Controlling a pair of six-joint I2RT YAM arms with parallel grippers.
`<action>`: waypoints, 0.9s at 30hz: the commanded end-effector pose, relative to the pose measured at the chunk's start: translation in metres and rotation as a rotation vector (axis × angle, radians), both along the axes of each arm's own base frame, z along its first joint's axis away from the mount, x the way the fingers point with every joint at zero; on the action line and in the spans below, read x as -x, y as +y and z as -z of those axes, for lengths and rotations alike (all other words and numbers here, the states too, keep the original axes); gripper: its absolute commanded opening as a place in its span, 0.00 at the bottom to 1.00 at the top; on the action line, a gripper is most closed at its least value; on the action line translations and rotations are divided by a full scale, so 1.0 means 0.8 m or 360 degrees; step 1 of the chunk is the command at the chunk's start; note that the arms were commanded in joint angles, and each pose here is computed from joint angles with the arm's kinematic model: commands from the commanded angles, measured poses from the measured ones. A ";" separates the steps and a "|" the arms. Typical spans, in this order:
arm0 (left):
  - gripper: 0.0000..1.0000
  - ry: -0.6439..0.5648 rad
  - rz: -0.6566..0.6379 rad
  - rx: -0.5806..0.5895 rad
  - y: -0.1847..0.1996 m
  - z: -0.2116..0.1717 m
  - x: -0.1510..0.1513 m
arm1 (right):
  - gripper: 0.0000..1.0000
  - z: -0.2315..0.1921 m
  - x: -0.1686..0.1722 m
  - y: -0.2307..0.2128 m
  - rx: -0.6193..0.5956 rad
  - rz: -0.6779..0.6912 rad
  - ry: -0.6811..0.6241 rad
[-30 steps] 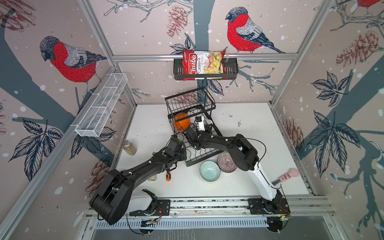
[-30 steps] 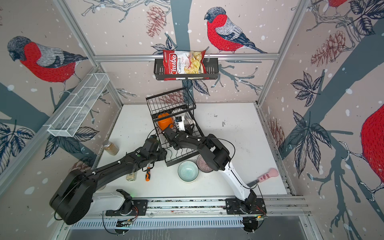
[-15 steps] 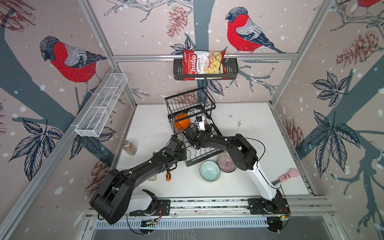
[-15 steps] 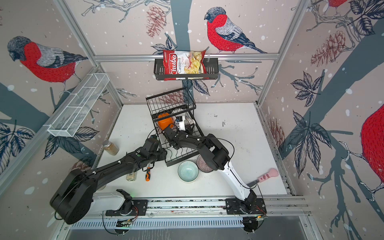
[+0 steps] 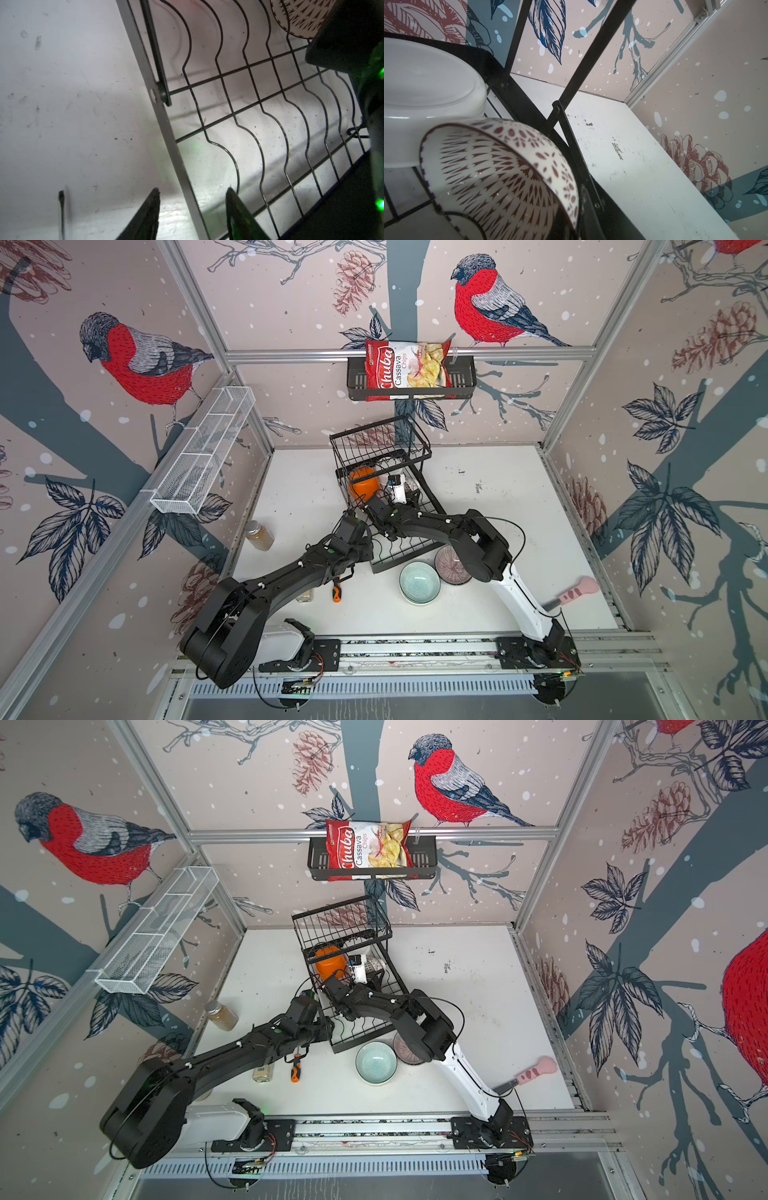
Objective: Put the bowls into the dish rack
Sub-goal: 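Lower the red-patterned bowl into the rack with the right gripper, then open the right gripper to release the red-patterned bowl upright in the rack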
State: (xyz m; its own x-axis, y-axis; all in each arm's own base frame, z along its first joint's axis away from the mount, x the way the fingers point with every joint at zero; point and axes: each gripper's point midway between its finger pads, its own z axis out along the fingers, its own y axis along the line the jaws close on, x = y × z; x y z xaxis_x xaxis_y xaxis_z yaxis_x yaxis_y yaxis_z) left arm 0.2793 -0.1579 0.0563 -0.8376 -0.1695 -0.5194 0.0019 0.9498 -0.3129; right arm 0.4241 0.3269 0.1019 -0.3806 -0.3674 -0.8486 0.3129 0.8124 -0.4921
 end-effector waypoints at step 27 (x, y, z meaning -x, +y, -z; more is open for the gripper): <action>0.49 0.0017 0.0008 -0.0049 0.005 0.006 0.000 | 0.59 0.013 0.004 0.007 -0.0181 -0.0098 0.0222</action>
